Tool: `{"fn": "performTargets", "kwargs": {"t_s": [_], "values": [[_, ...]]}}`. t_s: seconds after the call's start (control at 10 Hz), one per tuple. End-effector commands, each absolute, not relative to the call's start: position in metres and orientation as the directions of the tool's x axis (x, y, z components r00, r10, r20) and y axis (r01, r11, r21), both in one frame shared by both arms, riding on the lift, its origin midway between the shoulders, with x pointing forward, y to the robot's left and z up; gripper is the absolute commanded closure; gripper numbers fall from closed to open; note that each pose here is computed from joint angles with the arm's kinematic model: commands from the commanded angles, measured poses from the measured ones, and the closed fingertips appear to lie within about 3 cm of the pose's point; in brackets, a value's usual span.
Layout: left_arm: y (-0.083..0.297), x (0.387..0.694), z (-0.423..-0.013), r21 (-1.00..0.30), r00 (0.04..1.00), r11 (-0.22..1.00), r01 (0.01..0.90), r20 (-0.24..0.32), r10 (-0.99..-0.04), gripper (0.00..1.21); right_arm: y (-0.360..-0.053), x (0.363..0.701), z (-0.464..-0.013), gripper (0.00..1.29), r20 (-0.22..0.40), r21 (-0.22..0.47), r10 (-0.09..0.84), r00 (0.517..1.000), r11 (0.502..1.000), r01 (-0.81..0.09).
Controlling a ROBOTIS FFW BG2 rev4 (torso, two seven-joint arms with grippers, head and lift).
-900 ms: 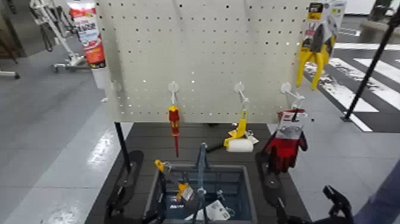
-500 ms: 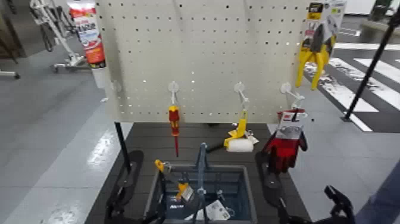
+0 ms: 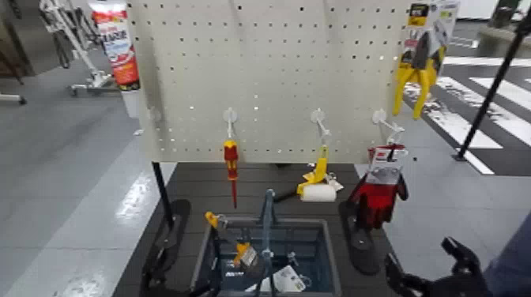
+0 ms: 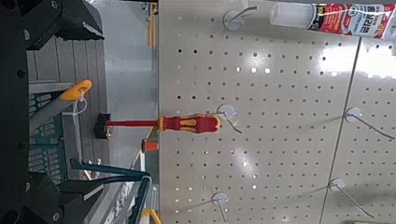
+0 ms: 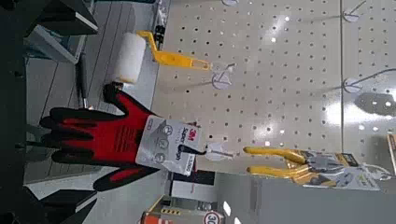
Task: Put the red colored gloves into the crate.
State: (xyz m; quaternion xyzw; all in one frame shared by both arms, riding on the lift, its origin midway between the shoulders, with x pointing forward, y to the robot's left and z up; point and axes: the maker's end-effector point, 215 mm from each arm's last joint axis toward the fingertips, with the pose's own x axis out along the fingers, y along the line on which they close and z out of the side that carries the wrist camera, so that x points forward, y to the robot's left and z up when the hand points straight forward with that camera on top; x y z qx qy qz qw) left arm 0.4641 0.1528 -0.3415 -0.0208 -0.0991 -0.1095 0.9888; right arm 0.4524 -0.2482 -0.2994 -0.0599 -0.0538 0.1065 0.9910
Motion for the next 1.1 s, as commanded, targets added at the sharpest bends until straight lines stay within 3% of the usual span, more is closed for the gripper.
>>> {"fn": "performTargets", "kwargs": {"t_s": [0.1,0.5,1.1], "values": [[0.151,0.465,-0.341,-0.026,0.956,0.975,0.222,0.202,-0.212,0.17,-0.283,0.485,-0.294,0.09,0.051,-0.086,0.196,0.979,0.978,-0.191],[0.148,0.467,-0.341,-0.028,0.953,0.972,0.234,0.203,-0.224,0.17,-0.319,0.534,-0.278,0.09,0.002,-0.059,0.254,0.967,0.965,-0.254],[0.142,0.47,-0.339,-0.031,0.949,0.968,0.251,0.204,-0.24,0.17,-0.323,0.59,-0.272,0.05,0.008,-0.015,0.409,0.913,0.913,-0.409]]}}
